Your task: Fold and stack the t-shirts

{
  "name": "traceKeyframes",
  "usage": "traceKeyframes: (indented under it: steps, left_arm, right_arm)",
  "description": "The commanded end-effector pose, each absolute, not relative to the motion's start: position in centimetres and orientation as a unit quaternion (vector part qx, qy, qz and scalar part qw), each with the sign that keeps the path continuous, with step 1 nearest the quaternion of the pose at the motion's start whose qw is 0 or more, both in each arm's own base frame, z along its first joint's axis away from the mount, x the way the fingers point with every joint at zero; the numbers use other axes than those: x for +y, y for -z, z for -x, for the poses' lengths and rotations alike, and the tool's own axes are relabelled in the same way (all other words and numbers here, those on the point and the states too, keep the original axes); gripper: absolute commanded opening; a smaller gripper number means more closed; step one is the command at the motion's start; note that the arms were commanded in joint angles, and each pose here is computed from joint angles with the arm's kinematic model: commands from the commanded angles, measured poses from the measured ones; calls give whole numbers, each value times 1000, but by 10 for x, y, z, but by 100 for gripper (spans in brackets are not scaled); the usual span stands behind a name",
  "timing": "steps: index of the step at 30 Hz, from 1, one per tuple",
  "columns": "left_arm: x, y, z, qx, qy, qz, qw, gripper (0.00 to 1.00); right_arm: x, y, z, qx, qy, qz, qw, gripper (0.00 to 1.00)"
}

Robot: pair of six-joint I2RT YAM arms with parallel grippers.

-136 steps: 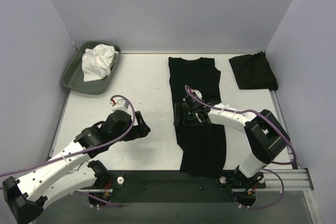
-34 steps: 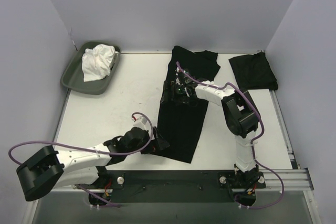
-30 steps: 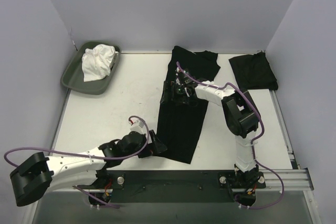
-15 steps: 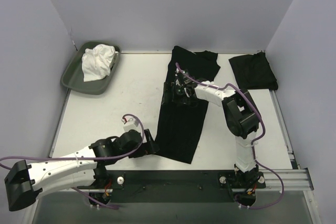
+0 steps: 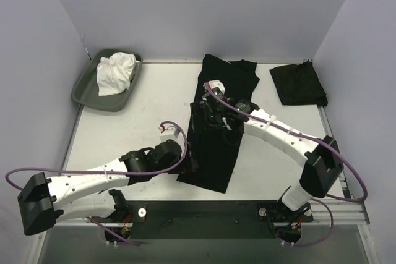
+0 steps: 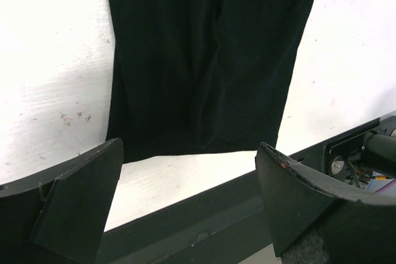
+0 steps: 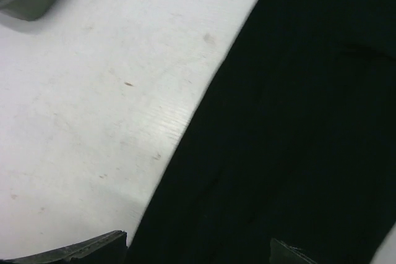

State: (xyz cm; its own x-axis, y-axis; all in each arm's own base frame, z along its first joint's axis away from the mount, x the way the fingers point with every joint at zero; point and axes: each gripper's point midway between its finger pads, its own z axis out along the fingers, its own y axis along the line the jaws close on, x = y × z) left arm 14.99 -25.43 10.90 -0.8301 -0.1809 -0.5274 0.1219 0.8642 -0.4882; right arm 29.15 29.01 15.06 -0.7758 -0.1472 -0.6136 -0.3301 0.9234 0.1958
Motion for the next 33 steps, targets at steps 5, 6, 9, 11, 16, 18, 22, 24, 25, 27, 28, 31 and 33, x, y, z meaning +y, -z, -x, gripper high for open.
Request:
traceKeyframes:
  steps: [5, 6, 9, 11, 16, 18, 22, 24, 25, 27, 28, 31, 33]
  left_arm:
    - [-290, -119, -159, 907, 302, -6, 294, 97]
    - [-291, -114, -159, 909, 299, -7, 291, 97]
    - [-294, -112, -162, 911, 292, -7, 290, 97]
    - [-291, -110, -164, 913, 282, -7, 294, 97]
    - [-290, -115, -170, 905, 286, -11, 315, 91]
    - [-290, -113, -171, 905, 284, -12, 318, 69]
    - [-296, -109, -173, 906, 283, -11, 314, 52]
    - [-297, -106, -174, 908, 281, -12, 311, 52]
    - [-299, -106, -173, 908, 284, -12, 309, 52]
    - [-301, -102, -172, 909, 284, -13, 305, 52]
    - [-303, -102, -172, 909, 287, -14, 303, 52]
    - [-307, -98, -170, 911, 291, -16, 294, 52]
    - [-308, -95, -170, 911, 290, -15, 292, 50]
  right_arm:
    - [222, -90, -266, 958, -41, 78, 273, 94]
    - [223, -87, -268, 959, -54, 69, 271, 91]
    - [227, -78, -276, 959, -64, 57, 272, 84]
    - [230, -76, -277, 959, -70, 57, 267, 80]
    - [235, -72, -277, 960, -76, 60, 262, 73]
    - [236, -72, -278, 960, -78, 59, 263, 71]
    - [235, -70, -277, 961, -79, 61, 260, 70]
    - [234, -69, -276, 960, -78, 60, 260, 70]
    - [233, -68, -275, 961, -76, 60, 260, 70]
    - [231, -66, -275, 961, -74, 60, 259, 70]
    - [232, -66, -275, 961, -75, 60, 258, 70]
    - [231, -64, -274, 962, -74, 59, 255, 70]
    - [231, -64, -274, 962, -75, 59, 256, 70]
